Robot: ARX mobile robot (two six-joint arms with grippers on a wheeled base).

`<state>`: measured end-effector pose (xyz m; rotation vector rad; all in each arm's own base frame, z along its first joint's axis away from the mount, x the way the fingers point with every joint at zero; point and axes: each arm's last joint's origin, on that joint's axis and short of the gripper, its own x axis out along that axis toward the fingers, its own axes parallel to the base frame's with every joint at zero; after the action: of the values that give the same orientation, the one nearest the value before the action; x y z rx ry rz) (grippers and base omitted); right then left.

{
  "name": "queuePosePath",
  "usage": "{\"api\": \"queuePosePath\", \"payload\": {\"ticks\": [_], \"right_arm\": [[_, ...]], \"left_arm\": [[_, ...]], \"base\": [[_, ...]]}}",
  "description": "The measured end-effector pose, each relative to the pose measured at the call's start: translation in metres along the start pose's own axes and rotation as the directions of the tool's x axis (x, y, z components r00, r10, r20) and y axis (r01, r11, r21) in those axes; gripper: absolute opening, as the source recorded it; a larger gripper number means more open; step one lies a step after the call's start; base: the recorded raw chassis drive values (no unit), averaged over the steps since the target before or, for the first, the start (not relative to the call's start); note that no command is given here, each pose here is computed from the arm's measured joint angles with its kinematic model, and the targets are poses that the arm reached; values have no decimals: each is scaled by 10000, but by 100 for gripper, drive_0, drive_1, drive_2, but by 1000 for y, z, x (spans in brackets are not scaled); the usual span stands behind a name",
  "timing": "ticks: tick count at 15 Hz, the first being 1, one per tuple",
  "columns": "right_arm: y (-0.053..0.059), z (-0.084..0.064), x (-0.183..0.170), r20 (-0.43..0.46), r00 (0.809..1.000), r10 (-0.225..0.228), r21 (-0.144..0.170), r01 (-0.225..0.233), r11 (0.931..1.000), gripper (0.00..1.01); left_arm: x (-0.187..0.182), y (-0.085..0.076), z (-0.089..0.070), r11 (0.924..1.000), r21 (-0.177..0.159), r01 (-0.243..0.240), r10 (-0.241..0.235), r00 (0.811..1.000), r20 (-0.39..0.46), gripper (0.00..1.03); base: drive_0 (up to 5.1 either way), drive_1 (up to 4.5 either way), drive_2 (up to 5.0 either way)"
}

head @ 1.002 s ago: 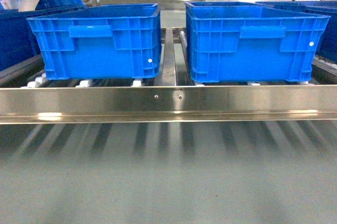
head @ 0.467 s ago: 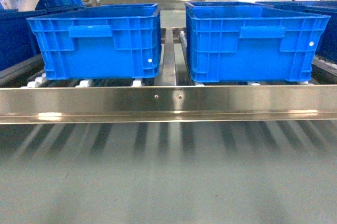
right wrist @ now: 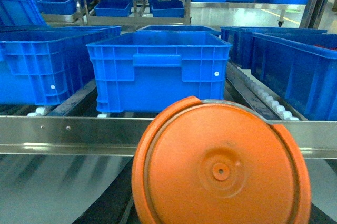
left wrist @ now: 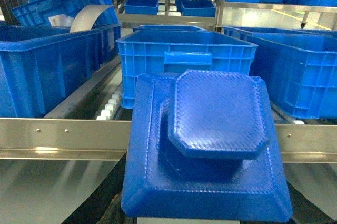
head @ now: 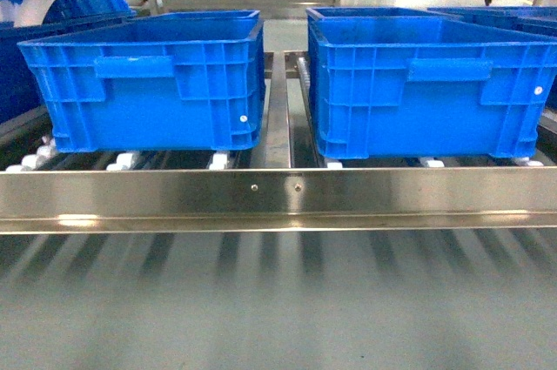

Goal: Sort blue parts and orange caps into right shelf containers

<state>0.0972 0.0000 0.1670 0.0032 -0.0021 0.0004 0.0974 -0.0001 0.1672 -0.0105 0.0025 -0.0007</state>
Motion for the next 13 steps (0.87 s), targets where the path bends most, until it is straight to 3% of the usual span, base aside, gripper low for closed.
{"api": "queuePosePath", "payload": {"ticks": [11,13], "right_arm": [[0,0,0,-4,10000,0,0,0,10000,44],[0,0,0,-46,10000,0,0,0,10000,44]], "left_arm": [[0,0,0,10000,0,-4,4,10000,4,44],[0,0,-1,10000,0,-4,4,10000,-65,44]], "base": [[-1,425,-427],[0,0,0]]}}
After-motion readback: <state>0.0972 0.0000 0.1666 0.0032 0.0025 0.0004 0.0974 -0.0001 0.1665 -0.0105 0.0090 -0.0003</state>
